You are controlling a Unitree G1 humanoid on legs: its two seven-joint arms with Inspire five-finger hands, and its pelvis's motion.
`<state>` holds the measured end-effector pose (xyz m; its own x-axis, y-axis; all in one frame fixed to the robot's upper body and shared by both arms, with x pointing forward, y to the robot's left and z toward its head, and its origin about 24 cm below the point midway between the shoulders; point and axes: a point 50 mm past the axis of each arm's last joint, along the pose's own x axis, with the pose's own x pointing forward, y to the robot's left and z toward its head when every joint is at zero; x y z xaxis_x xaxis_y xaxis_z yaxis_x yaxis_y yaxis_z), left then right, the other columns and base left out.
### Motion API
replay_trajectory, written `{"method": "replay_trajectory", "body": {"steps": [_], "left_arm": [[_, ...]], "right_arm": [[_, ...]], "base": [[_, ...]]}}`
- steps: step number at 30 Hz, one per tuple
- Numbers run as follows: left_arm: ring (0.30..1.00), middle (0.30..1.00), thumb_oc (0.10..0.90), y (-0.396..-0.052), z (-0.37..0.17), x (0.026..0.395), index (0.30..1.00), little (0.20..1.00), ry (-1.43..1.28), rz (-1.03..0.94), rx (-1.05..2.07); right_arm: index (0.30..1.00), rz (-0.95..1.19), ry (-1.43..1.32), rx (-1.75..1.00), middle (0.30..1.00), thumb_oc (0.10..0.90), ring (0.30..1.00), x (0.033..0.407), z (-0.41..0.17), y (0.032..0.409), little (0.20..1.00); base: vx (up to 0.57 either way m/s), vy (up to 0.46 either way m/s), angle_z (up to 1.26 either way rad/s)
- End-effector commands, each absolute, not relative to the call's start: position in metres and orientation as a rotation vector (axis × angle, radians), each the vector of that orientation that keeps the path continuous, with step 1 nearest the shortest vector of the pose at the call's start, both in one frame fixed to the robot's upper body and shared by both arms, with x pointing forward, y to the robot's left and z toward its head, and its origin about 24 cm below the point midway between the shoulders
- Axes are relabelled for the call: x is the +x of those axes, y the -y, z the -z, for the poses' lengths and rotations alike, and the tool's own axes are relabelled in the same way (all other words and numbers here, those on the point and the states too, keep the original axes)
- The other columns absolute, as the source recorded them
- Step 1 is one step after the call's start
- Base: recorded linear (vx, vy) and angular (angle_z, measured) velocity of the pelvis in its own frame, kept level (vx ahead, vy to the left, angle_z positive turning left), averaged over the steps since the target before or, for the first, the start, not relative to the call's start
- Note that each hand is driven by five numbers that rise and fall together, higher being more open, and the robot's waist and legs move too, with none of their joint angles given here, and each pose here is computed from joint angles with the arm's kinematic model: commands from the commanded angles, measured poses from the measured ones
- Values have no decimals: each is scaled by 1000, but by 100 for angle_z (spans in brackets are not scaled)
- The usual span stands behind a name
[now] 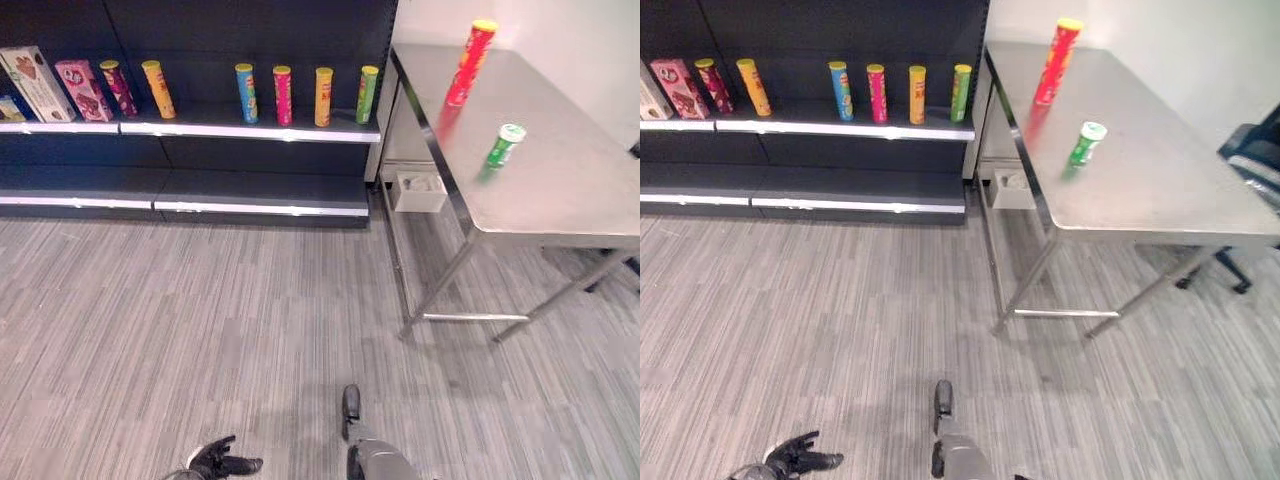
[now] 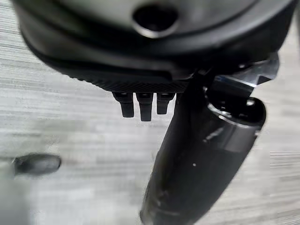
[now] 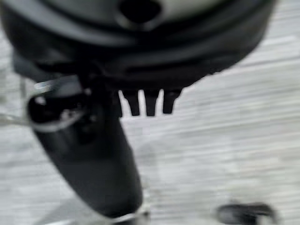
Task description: Put the goods on the table back onto the shelves and tidy them up.
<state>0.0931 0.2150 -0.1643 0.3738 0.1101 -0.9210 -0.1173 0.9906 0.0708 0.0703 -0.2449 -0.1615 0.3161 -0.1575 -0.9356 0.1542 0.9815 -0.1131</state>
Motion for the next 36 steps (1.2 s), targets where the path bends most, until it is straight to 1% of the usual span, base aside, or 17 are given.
{"method": "replay_trajectory", "body": {"steps": [1, 4, 6, 11, 13, 18, 24, 27, 28, 29, 30, 31, 32, 33, 36], "left_arm": [[900, 900, 800, -240, 148, 121, 900, 900, -1040, -151, 57], [900, 900, 800, -239, 145, 128, 900, 900, -1018, -152, 43], [900, 900, 800, -236, 147, 128, 900, 900, -1018, -158, 29], [900, 900, 800, -236, 149, 121, 900, 900, -1033, -149, 55], [900, 900, 800, -238, 151, 115, 900, 900, -1073, -148, 80], [900, 900, 800, -251, 143, 127, 900, 900, -1022, -180, 102], [900, 900, 800, -264, 143, 119, 900, 900, -1056, -209, 125], [900, 900, 800, -265, 143, 119, 900, 900, -1065, -182, 142], [900, 900, 800, -264, 143, 121, 900, 900, -1063, -171, 142], [900, 900, 800, -263, 143, 121, 900, 900, -1063, -170, 142], [900, 900, 800, -263, 143, 121, 900, 900, -1064, -167, 142], [900, 900, 800, -261, 143, 124, 900, 900, -1053, -166, 126], [900, 900, 800, -260, 143, 124, 900, 900, -1056, -161, 131], [900, 900, 800, -259, 143, 124, 900, 900, -1056, -159, 131], [900, 900, 800, -256, 144, 125, 900, 900, -1062, -139, 137]], "right_arm": [[900, 165, -1172, -69, 900, 800, 900, 82, 153, 261, 900], [900, 181, -1156, -84, 900, 800, 900, 88, 150, 267, 900], [900, 193, -1148, -83, 900, 800, 900, 93, 149, 268, 900], [900, 148, -1148, -123, 900, 800, 900, 96, 149, 264, 900], [900, 156, -1182, -127, 900, 800, 900, 89, 152, 264, 900], [900, 265, -1232, -65, 900, 800, 900, 70, 156, 269, 900], [900, 430, -1372, -30, 900, 800, 900, 24, 155, 292, 900], [900, 564, -1400, 19, 900, 800, 900, 1, 149, 306, 900], [900, 742, -1414, 95, 900, 800, 900, -26, 140, 324, 900], [900, 743, -1414, 96, 900, 800, 900, -26, 140, 324, 900], [900, 822, -1418, 119, 900, 800, 900, -39, 135, 332, 900], [900, 963, -1415, 169, 900, 800, 900, -61, 125, 343, 900], [900, 1037, -1417, 190, 900, 800, 900, -73, 119, 349, 900], [900, 1038, -1416, 190, 900, 800, 900, -73, 119, 349, 900], [900, 1223, -1386, 233, 900, 800, 900, -98, 102, 366, 900]], "base": [[507, -274, 47], [445, -382, 36], [292, -20, -10], [512, 154, -62], [625, 323, -89], [289, 323, -105], [161, 36, -8], [149, -67, -23], [126, -88, 4], [130, -59, -17], [80, -28, -30], [89, -32, -28], [56, -24, -27], [23, -9, -13], [49, -9, -25]]}}
